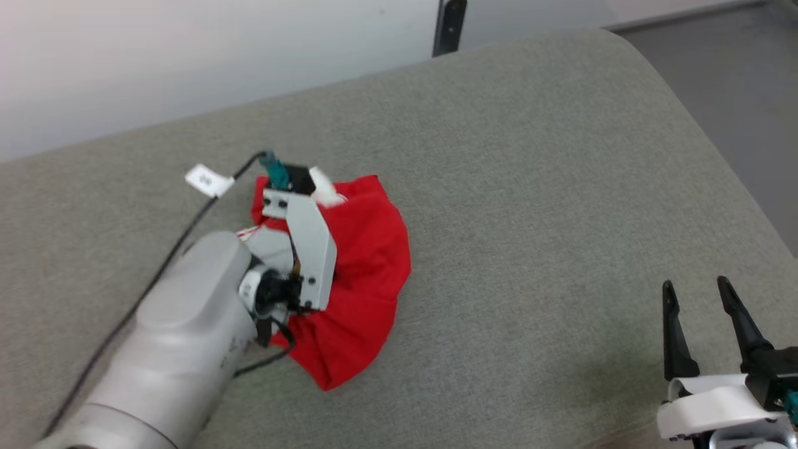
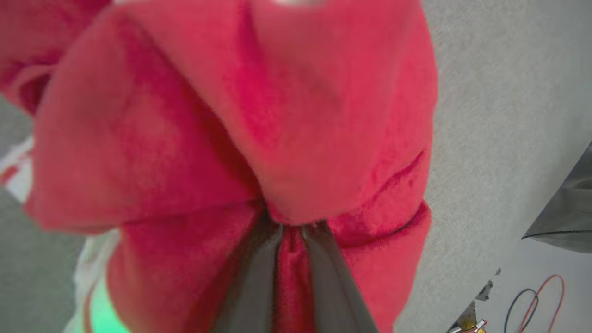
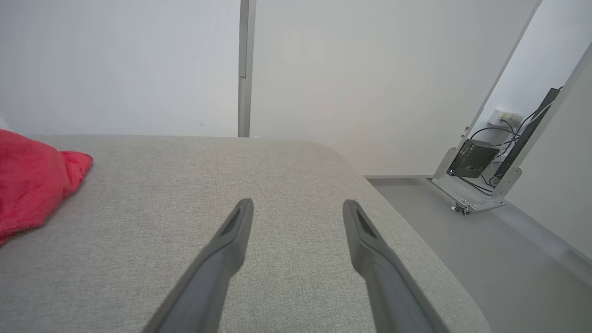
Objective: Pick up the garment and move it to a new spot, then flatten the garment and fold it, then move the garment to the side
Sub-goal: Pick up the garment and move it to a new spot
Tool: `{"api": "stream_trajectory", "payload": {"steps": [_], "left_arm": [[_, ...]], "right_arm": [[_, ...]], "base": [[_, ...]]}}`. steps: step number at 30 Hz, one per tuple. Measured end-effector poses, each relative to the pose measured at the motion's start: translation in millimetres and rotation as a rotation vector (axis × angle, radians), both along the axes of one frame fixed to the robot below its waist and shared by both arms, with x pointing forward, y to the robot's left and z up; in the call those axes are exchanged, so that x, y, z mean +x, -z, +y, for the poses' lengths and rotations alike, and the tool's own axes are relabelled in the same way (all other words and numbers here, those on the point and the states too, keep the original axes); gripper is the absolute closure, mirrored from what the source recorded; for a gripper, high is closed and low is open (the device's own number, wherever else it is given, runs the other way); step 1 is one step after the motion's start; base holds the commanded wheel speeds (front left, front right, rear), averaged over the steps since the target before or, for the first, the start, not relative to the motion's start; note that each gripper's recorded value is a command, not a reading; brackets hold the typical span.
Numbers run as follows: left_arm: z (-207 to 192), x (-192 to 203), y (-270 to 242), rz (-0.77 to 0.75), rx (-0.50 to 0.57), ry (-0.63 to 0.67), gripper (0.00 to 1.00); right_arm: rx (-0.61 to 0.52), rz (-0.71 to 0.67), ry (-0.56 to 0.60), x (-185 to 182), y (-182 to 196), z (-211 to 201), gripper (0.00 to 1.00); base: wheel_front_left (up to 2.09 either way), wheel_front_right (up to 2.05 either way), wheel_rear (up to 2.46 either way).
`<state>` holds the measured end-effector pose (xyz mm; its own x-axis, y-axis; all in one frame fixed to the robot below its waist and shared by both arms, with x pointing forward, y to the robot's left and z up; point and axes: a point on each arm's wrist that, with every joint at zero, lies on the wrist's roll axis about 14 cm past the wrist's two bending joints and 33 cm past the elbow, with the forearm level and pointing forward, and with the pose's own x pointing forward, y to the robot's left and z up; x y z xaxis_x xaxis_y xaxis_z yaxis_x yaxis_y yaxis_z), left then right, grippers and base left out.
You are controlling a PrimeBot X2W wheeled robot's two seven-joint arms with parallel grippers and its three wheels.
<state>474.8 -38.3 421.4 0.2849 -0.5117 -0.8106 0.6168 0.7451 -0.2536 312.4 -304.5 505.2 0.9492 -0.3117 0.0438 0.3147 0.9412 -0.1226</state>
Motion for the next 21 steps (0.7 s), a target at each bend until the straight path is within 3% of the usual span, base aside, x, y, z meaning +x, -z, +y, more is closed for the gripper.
{"api": "stream_trajectory", "payload": {"steps": [1,3,6,8,9,14,21], "left_arm": [[-1,-4,9,0.026,0.004,-0.004,0.97],[-4,-9,20,0.061,0.017,0.009,0.76],[-7,-12,23,0.083,0.021,0.018,0.55],[-7,-12,19,0.080,0.024,0.027,0.14],[-7,-11,17,0.065,0.032,0.041,0.00],[-4,-7,-9,0.001,0.009,0.038,0.00],[17,9,-72,-0.191,-0.129,-0.051,0.00]], "right_arm": [[0.004,0.003,0.001,1,1,0,0.00],[0.006,0.011,-0.005,3,3,2,0.00],[0.008,0.011,-0.009,5,4,2,0.00],[0.010,0.012,-0.014,6,4,4,0.00],[0.010,0.013,-0.016,6,5,4,0.00],[0.006,0.006,-0.040,6,3,11,0.00],[0.002,-0.030,-0.117,8,-5,35,0.00]], "base": [[0.00,0.00,0.00],[0.00,0.00,0.00],[0.00,0.00,0.00],[0.00,0.00,0.00],[0.00,0.00,0.00],[0.00,0.00,0.00],[0.00,0.00,0.00]]}}
